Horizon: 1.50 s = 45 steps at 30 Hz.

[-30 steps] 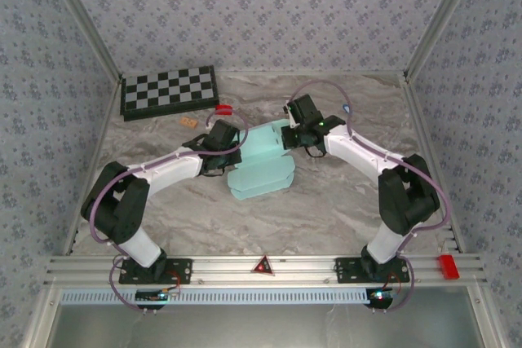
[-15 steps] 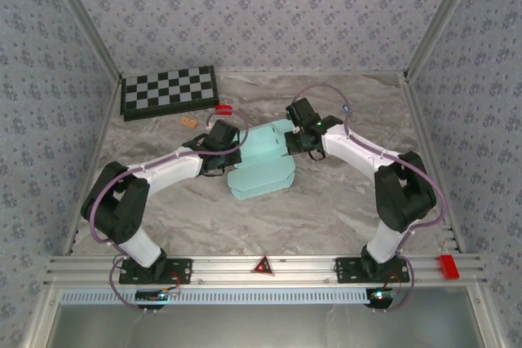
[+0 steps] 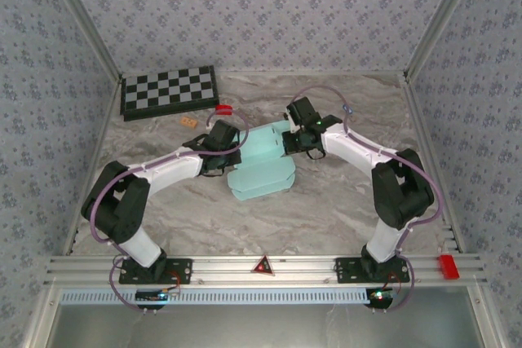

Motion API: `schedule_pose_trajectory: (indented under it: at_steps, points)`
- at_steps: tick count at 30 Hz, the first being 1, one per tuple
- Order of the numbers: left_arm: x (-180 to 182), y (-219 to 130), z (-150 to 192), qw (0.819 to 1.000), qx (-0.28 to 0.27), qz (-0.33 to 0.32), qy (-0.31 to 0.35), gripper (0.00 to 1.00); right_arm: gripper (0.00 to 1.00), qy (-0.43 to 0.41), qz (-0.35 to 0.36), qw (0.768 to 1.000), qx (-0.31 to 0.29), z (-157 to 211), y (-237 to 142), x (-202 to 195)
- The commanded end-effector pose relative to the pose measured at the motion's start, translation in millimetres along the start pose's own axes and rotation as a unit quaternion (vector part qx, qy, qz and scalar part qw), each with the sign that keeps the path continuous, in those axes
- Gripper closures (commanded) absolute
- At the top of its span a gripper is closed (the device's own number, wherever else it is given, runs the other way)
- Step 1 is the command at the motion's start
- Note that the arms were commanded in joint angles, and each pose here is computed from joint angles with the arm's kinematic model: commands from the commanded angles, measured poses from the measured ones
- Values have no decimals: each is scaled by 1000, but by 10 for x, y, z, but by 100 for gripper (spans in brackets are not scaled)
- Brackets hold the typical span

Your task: Fold the paper box

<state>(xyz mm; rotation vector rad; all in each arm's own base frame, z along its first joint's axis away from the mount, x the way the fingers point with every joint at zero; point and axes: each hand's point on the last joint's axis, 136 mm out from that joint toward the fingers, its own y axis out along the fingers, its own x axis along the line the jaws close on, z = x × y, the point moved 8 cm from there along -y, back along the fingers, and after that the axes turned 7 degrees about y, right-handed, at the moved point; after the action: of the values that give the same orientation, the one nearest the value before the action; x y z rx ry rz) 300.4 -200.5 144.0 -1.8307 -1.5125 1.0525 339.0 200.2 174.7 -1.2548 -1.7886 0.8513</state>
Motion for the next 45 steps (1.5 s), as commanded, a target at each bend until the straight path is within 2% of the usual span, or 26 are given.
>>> schedule_pose_trajectory:
  at_steps: [1, 18, 29, 41, 45]
  points:
    - [-108, -41, -122, 1000, -13, 19, 2, 100, 94, 1, -63, 998, -17, -54, -68, 93]
    - [-156, -19, -151, 999, -13, 33, 5, 100, 94, -14, -135, 991, -16, -94, -53, 296]
    - [-164, -8, -163, 999, -12, 31, 4, 100, 93, -28, -118, 991, -64, -135, -237, 287]
    - [-167, 7, -166, 999, -11, 30, 3, 100, 72, -41, -72, 989, -126, -220, -647, 174]
    - [-177, -2, -179, 999, -12, 32, 4, 100, 72, -38, -50, 987, -148, -182, -750, 87]
